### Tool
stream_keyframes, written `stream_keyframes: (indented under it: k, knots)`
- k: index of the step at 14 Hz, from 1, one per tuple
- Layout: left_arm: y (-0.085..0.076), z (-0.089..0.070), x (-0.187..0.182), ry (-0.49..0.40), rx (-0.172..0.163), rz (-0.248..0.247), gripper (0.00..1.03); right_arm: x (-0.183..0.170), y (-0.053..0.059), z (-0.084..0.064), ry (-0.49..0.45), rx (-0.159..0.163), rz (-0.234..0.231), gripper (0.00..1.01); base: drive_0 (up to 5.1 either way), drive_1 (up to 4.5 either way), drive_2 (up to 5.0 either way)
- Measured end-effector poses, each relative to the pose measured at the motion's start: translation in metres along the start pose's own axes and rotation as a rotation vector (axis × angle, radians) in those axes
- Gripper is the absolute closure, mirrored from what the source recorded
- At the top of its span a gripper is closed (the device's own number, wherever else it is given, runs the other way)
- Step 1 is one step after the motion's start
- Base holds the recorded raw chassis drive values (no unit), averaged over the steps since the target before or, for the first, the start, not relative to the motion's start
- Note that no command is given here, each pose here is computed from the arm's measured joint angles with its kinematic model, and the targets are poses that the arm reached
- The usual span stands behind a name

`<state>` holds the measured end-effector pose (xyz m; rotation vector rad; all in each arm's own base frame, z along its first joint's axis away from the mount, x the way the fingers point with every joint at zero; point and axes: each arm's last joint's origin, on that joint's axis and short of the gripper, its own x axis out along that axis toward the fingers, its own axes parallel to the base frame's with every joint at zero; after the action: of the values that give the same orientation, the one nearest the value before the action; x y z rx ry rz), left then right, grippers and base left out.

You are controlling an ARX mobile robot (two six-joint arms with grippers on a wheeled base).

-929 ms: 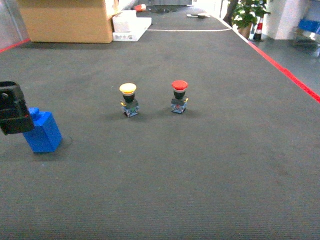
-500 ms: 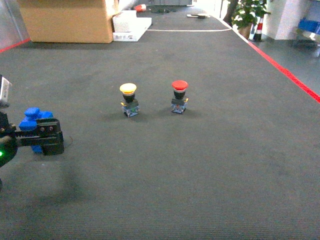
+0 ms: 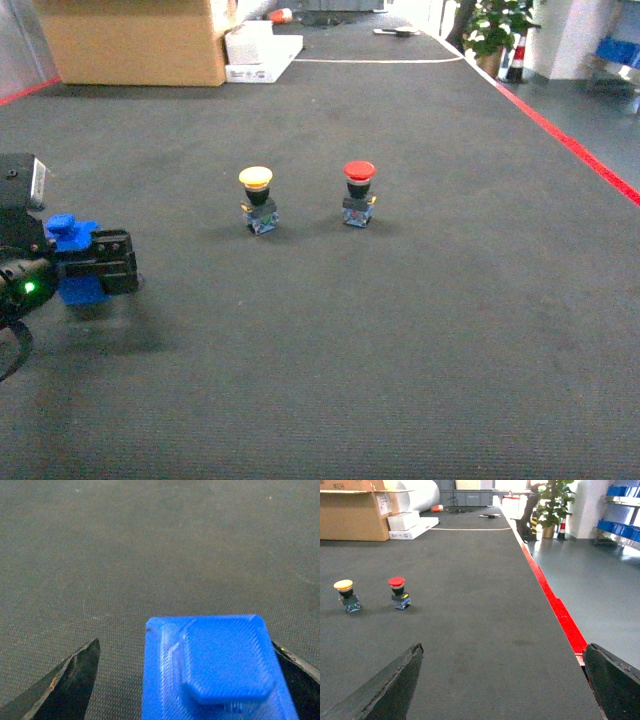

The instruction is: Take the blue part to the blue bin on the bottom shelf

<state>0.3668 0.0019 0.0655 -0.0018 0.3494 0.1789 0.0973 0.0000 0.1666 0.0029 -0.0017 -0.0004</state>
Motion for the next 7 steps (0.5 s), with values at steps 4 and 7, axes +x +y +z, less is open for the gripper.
stream_keyframes:
  k: [4, 7]
  knots:
    - [0.0017, 0.0017, 0.0013, -0.022, 0.023, -0.008, 0.58, 0.0000, 0.0000, 0.0000, 0.000, 0.000, 0.000, 0.03, 0.0, 0.00, 0.0]
    - [0.0023, 0.0014, -0.0009, -0.017, 0.027, -0.002, 0.59, 0.0000, 0.0000, 0.0000, 0.000, 0.000, 0.000, 0.03, 0.0, 0.00, 0.0]
